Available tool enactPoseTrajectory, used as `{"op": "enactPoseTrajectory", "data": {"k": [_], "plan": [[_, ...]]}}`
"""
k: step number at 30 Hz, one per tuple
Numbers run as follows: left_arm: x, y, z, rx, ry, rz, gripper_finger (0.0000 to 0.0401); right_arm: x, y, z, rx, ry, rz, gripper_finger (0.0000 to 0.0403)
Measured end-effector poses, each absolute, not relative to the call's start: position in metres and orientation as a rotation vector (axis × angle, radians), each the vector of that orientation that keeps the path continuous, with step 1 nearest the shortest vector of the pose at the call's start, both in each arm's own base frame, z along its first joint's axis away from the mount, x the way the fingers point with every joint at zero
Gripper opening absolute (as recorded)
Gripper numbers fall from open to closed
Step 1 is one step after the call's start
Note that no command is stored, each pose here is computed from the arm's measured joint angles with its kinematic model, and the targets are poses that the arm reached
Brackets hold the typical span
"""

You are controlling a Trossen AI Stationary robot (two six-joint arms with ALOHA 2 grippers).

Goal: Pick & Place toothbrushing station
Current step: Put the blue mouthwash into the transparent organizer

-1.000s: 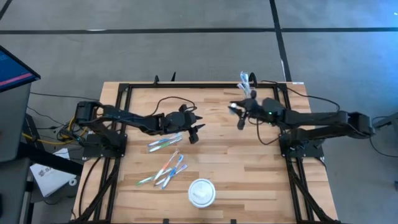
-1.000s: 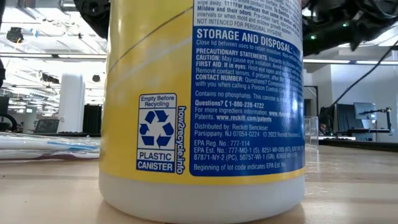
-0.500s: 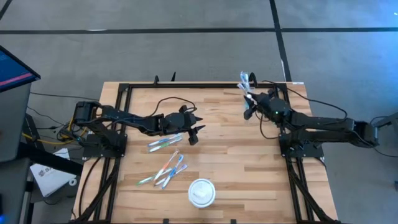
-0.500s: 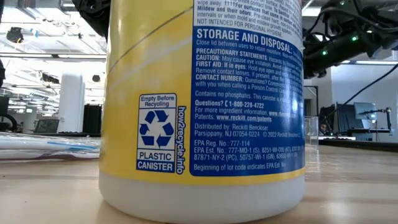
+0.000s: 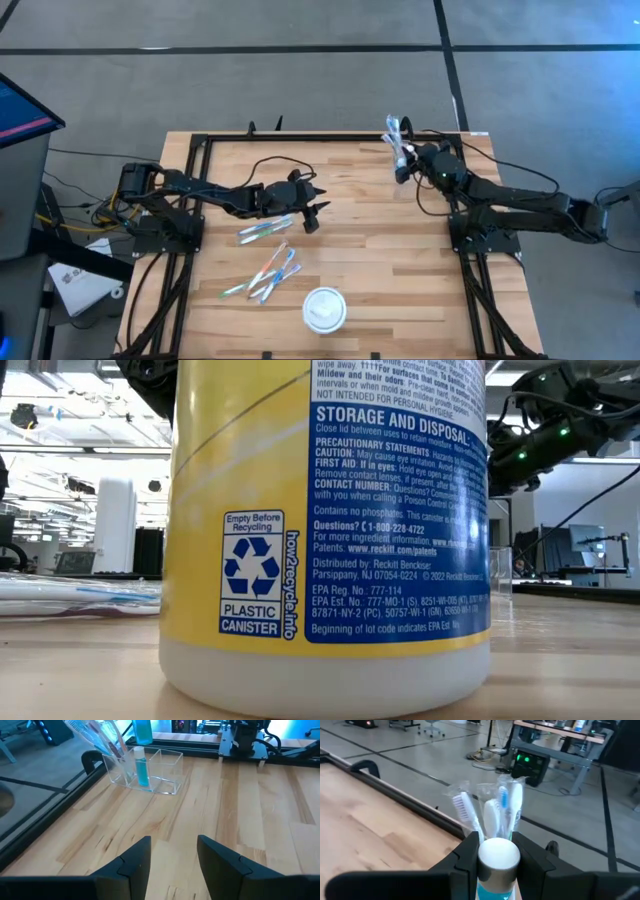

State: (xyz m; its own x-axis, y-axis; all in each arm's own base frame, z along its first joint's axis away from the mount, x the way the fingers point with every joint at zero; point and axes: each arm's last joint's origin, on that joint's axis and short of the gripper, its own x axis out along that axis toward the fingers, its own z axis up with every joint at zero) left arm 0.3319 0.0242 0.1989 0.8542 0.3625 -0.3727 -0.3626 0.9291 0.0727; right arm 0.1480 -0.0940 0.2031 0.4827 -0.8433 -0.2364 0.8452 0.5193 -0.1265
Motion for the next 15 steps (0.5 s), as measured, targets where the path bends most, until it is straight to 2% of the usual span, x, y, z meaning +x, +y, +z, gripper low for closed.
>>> {"op": "enactPoseTrajectory", "data": {"k": [15], "plan": [[0.3319,0.0241,0.1989,-0.002,0.392,0.38,0.0153,0.1449,-0.1041,0.1943,0.062,0.325,-1.117,0.0085]]}}
